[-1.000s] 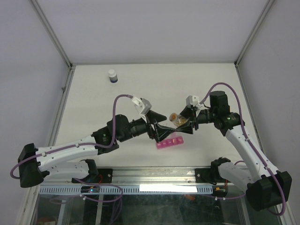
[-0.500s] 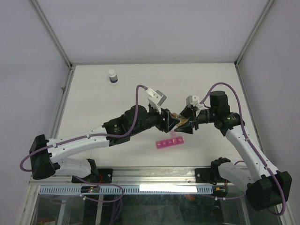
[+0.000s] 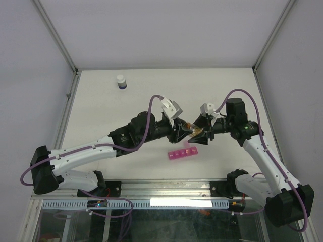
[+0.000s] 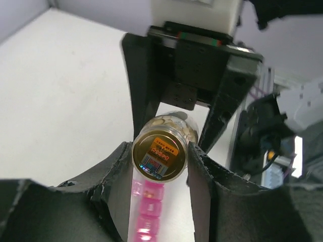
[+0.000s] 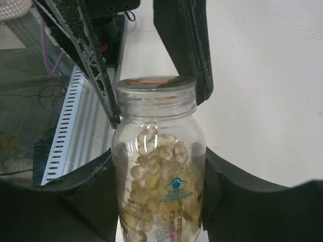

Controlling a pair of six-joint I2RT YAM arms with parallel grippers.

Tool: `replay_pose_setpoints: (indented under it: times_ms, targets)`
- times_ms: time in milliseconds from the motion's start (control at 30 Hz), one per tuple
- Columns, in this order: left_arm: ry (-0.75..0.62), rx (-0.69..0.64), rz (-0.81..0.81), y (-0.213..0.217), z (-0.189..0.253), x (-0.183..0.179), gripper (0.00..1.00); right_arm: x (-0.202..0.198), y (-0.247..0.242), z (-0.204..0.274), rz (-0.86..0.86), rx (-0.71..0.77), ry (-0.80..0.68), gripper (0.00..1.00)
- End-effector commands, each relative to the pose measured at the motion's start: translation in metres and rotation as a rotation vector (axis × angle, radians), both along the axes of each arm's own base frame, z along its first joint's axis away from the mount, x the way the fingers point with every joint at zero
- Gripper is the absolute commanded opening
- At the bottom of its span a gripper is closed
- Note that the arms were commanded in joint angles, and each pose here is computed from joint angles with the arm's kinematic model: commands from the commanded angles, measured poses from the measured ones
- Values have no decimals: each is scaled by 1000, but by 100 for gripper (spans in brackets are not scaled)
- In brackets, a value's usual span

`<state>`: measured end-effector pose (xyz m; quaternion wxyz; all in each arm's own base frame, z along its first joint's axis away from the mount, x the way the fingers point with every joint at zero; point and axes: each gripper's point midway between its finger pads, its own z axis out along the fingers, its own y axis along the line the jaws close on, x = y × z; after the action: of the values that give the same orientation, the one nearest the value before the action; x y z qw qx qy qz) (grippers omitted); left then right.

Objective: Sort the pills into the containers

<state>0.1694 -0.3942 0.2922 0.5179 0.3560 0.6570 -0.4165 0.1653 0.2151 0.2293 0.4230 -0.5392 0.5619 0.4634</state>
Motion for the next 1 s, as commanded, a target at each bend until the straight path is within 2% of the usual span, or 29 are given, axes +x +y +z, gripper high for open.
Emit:
replay_pose_setpoints:
  times_ms: [0, 100, 167, 200, 267, 333, 400, 433, 533, 633, 833, 867, 967]
  targets:
    - [-351, 44, -442, -4, -2, -61, 19, 6, 2, 24, 3, 35, -83, 0]
    - [-503, 78, -641, 6, -15, -74, 23, 6, 2, 24, 3, 35, -82, 0]
    - [-558, 73, -717, 13, -20, -67, 24, 6, 2, 24, 1, 35, -83, 0]
    - [-572, 63, -750, 16, -21, -61, 31, 6, 2, 24, 1, 34, -83, 0]
    - [-591, 44, -762, 19, -14, -44, 46, 7, 2, 23, 0, 34, -82, 0]
    - [-598, 55, -704, 17, -10, -24, 71, 7, 2, 23, -1, 33, -82, 0]
    - [-614, 52, -508, 14, 0, 6, 95, 7, 2, 23, -2, 33, -83, 0]
    - [-636, 17, -439, 17, 10, 11, 99, 7, 2, 23, -1, 33, -82, 0]
    - [-673, -108, -309, 35, 29, 11, 99, 7, 2, 23, -1, 33, -83, 0]
    - [-610, -174, -263, 48, 35, 3, 99, 7, 2, 23, 1, 33, -82, 0]
    - [-219, -321, -211, 60, 43, -11, 99, 7, 2, 23, -2, 31, -80, 0]
    - [-122, -365, -195, 61, 48, -12, 98, 8, 2, 23, -3, 30, -82, 0]
    - [59, -446, -124, 64, 57, -6, 92, 8, 2, 22, -3, 30, -80, 0]
